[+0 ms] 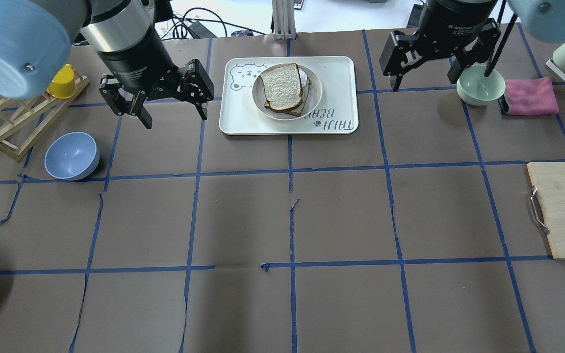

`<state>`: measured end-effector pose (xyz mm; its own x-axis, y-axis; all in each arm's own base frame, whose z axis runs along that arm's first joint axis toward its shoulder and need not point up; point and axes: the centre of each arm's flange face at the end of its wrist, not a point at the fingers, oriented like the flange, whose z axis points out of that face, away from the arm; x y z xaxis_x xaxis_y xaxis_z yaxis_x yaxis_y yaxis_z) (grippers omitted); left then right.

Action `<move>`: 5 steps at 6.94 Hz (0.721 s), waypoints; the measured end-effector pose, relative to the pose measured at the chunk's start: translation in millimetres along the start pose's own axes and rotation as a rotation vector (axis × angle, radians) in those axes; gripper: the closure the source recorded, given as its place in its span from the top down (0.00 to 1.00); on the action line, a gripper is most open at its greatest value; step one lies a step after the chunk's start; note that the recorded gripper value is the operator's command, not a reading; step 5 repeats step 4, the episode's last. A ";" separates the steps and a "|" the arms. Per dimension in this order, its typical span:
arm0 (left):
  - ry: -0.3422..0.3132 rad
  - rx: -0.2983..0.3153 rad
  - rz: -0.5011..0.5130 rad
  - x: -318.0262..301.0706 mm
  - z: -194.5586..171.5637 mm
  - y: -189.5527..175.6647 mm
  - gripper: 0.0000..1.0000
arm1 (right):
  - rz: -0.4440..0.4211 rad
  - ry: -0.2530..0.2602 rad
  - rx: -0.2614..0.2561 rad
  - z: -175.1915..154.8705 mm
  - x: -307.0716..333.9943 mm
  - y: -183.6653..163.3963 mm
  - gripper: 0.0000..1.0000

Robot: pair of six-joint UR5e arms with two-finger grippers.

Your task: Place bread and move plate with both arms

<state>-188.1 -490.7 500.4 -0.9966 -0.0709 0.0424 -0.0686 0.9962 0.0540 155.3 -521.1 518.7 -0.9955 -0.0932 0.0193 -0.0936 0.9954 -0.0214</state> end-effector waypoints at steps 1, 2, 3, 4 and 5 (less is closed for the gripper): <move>-0.023 0.004 0.026 -4.5 -5.2 10.0 1.00 | -0.001 0.000 0.000 0.0 -0.3 0.1 1.00; -0.032 0.007 0.037 -8.1 -6.4 17.8 1.00 | -0.001 0.000 0.000 -0.2 -0.4 0.2 1.00; -0.036 0.008 0.040 -10.8 -6.4 23.6 1.00 | -0.001 0.001 0.000 -0.2 -0.5 0.2 1.00; -0.037 0.010 0.042 -12.3 -7.2 28.6 1.00 | -0.001 0.000 0.000 -0.1 -0.6 0.2 1.00; -0.037 0.010 0.042 -12.3 -7.2 28.6 1.00 | -0.001 0.000 0.000 -0.1 -0.6 0.2 1.00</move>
